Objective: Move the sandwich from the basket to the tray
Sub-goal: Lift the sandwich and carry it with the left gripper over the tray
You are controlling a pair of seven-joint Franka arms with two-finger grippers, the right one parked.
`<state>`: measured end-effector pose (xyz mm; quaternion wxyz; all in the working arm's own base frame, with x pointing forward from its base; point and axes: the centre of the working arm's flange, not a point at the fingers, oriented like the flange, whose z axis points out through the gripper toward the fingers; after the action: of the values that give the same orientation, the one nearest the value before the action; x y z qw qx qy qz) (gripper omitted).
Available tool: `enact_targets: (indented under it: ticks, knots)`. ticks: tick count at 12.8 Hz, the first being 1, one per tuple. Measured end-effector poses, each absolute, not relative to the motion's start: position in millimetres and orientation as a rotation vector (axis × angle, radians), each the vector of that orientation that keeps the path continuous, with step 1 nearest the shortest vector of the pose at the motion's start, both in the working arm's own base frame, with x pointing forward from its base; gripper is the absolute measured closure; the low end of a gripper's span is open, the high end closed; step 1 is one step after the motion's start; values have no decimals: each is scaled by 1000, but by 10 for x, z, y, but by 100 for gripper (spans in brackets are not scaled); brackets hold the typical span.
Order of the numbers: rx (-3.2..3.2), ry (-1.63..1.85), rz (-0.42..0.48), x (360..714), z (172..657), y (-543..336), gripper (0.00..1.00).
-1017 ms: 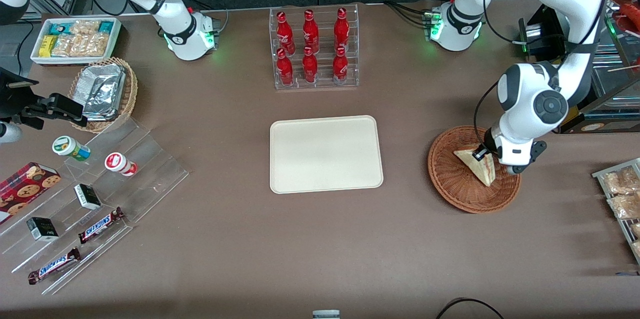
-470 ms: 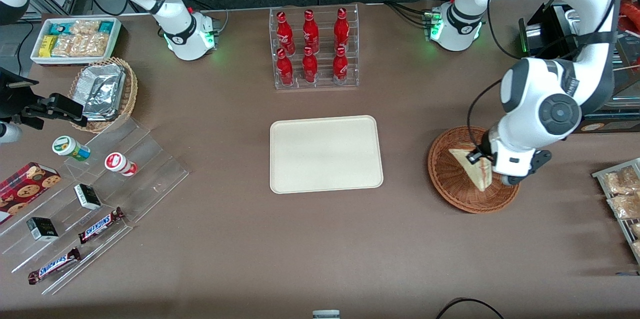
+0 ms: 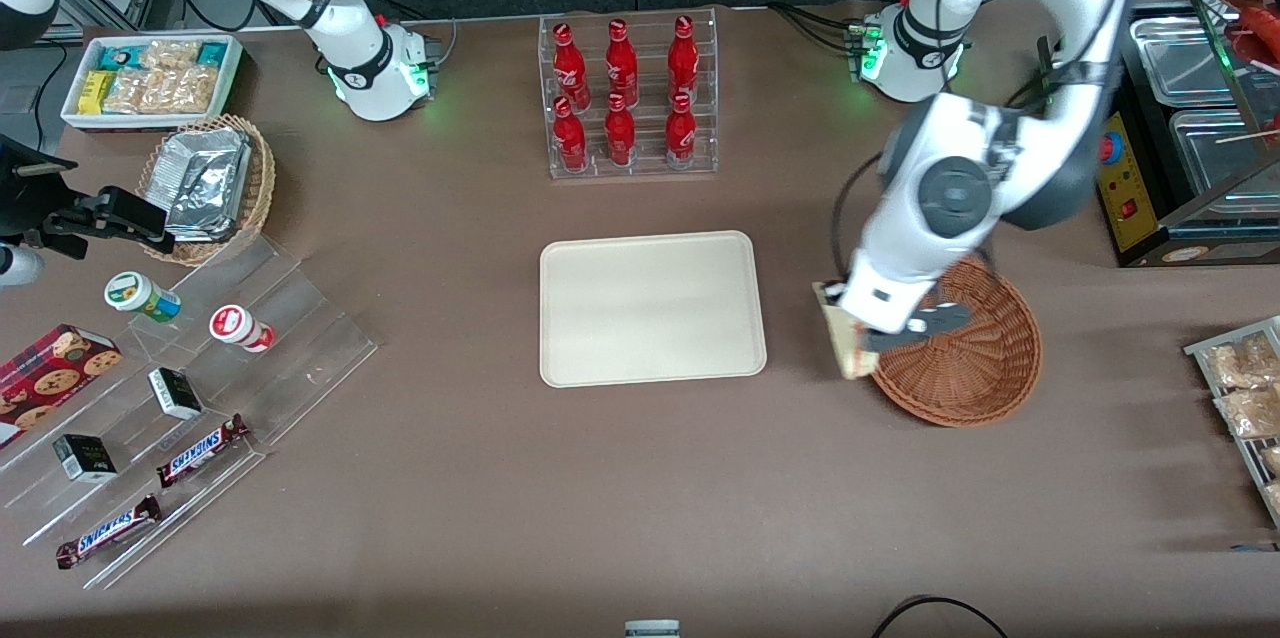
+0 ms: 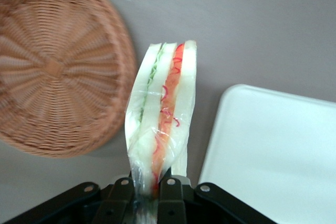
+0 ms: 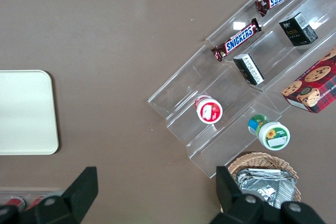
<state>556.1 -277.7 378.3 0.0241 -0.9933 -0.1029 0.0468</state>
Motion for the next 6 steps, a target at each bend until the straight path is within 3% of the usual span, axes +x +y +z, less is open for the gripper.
enact_targets:
  ticks: [6]
  knots:
    - [-3107,-184,103,5359,3568,-4192,85]
